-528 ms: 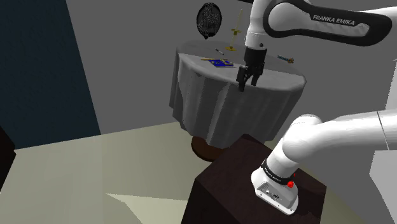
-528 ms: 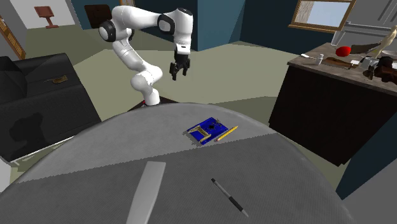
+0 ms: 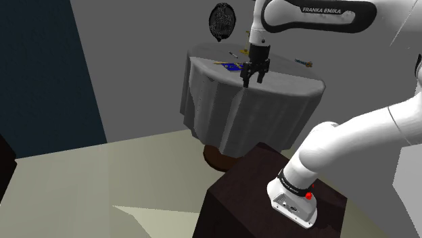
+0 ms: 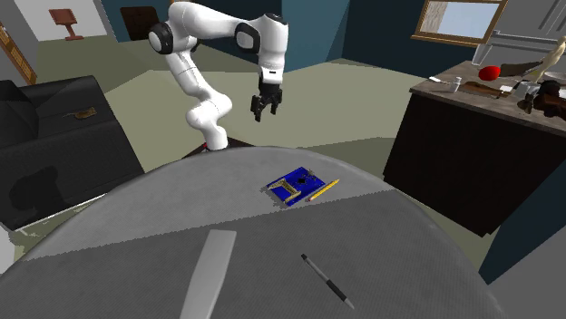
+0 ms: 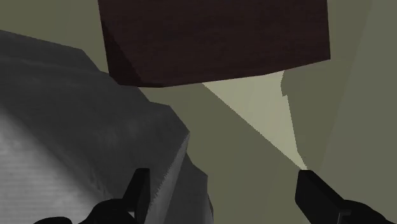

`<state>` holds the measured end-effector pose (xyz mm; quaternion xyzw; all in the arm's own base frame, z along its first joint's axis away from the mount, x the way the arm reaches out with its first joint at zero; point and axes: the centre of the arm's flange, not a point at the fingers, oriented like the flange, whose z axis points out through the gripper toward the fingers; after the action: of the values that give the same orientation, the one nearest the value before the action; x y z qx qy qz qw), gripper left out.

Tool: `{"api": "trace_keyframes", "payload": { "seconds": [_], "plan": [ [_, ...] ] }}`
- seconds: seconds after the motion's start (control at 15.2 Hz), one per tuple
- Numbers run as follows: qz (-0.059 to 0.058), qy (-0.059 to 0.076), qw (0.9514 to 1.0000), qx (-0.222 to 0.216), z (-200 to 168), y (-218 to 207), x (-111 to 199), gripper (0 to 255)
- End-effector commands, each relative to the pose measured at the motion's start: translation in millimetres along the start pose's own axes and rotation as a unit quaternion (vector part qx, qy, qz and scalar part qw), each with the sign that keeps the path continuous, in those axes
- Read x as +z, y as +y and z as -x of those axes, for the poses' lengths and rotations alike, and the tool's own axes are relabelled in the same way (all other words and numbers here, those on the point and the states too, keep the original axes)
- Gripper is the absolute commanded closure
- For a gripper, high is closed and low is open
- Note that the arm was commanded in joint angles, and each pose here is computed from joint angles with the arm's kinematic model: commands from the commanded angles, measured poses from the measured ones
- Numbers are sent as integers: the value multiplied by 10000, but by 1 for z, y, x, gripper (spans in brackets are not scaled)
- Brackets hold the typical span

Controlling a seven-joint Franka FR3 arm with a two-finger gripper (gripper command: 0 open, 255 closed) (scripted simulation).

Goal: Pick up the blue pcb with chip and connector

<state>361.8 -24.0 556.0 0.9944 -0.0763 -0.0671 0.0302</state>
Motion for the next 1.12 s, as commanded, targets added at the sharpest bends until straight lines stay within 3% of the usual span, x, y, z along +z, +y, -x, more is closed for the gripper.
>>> {"api": "trace_keyframes", "payload": {
  "seconds": [0.0, 1.06],
  "plan": [
    [-11, 5, 10000, 98, -28, 8, -4, 0],
    [-115, 42, 9962, 860, -220, 93, -28, 0]
  ]
}}
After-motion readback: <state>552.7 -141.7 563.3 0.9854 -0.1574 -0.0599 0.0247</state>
